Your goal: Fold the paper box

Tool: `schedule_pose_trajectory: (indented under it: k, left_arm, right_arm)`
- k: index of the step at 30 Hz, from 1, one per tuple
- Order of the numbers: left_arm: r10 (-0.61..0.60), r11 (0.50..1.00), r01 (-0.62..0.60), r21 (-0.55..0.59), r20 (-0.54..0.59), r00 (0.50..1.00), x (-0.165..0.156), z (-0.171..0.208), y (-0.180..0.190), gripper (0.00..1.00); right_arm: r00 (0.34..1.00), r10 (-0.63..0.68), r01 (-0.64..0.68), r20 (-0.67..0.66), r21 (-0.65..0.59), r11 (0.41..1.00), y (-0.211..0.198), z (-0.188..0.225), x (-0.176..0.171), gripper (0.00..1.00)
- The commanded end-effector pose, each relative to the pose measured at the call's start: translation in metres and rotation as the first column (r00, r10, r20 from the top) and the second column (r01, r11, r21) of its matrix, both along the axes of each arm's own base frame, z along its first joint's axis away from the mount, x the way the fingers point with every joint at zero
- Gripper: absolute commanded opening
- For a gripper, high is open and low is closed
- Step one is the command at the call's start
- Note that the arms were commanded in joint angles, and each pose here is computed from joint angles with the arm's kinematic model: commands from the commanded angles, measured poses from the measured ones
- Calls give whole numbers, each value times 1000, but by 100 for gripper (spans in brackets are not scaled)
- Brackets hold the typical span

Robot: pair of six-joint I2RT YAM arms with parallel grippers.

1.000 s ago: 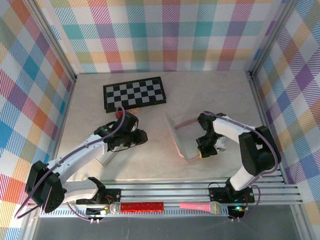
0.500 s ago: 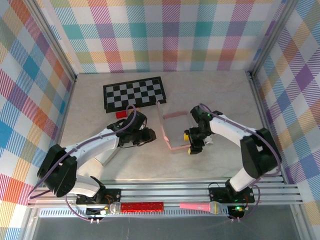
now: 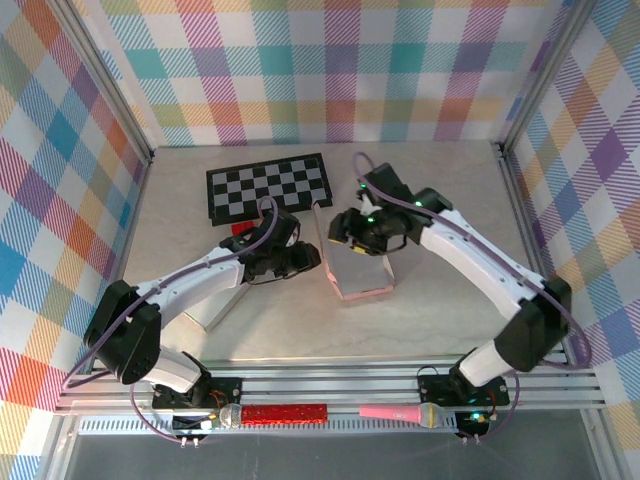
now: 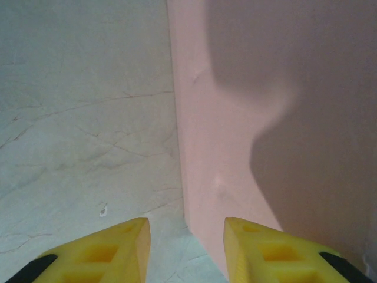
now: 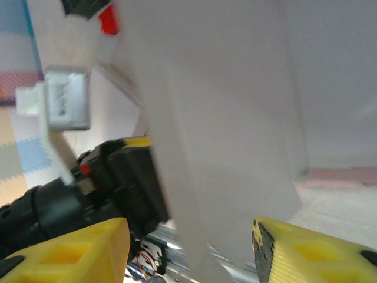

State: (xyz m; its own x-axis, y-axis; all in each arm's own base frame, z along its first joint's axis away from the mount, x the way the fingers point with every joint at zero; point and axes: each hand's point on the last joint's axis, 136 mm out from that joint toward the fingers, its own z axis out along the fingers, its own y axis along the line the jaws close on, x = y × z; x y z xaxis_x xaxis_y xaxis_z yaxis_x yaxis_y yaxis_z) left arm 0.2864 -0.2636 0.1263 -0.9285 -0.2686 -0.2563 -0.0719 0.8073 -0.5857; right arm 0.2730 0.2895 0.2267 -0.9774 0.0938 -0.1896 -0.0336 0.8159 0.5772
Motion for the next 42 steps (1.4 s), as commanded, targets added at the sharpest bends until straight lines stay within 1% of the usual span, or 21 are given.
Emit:
schedule_pose_trajectory:
  k: [1,4,10,13,15,16,17,18,19,21,23,24,27,30,32,34,36,38,40,42]
  left_arm:
    - [-11,1000,12,-28,22,1000,7,9,-11,37]
    - [-11,999,11,-31,25,1000,9,10,-13,37]
    - [-3,1000,4,-21,31,1000,7,12,-9,37]
    - [-5,1000,5,-10,35,999,5,13,-5,37]
    - [-5,1000,5,2,38,999,4,15,-2,37]
    - [-5,1000,4,9,44,999,3,17,0,37]
    - [-3,1000,2,21,50,999,3,19,3,37]
    - [-4,1000,2,30,59,998,2,22,5,37]
    - [-6,999,3,43,66,998,1,25,8,37]
    - [-17,998,12,66,81,997,-1,30,13,37]
    - [-32,995,24,93,90,995,-5,33,19,37]
    - [-38,994,28,106,96,995,-7,35,22,37]
    - [-47,986,28,163,115,992,-14,40,37,37]
    - [-65,978,39,203,122,990,-22,42,49,38]
    - [-86,974,61,217,110,990,-27,41,52,38]
    - [-102,973,78,217,100,990,-32,41,52,38]
    - [-115,973,93,212,93,989,-36,41,52,38]
    - [-128,971,107,215,83,988,-40,41,53,38]
    - [-145,968,125,220,76,987,-44,41,54,38]
    - [-162,962,143,232,65,985,-47,39,56,38]
  right_arm:
    - [983,185,-182,14,-104,978,12,-12,-7,55]
    - [981,194,-191,10,-139,972,22,-16,1,54]
    - [983,181,-181,-18,-189,965,30,-30,17,44]
    - [985,171,-171,-19,-190,967,36,-35,24,33]
    - [990,141,-141,-15,-195,971,38,-36,31,24]
    - [992,122,-121,-9,-196,973,39,-35,34,18]
    - [996,91,-88,3,-199,976,38,-32,39,9]
    - [998,52,-47,20,-205,978,35,-28,44,2]
    - [999,1,8,42,-209,978,32,-23,49,0]
    - [989,-123,138,85,-211,968,21,-12,60,0]
    - [953,-285,300,99,-217,929,4,-7,66,0]
    - [928,-359,373,104,-226,900,-5,-6,68,0]
    - [804,-583,593,120,-237,769,-33,-1,72,0]
    - [610,-786,782,105,-243,574,-58,0,73,0]
    - [454,-889,866,59,-265,425,-72,0,72,0]
    - [338,-941,910,9,-260,324,-76,0,77,0]
    - [234,-968,934,-87,-257,249,-74,-7,83,0]
    - [146,-973,950,-176,-250,188,-71,-13,91,0]
    - [81,-971,956,-225,-259,140,-69,-16,96,0]
    - [36,-965,952,-261,-284,113,-66,-19,99,1]
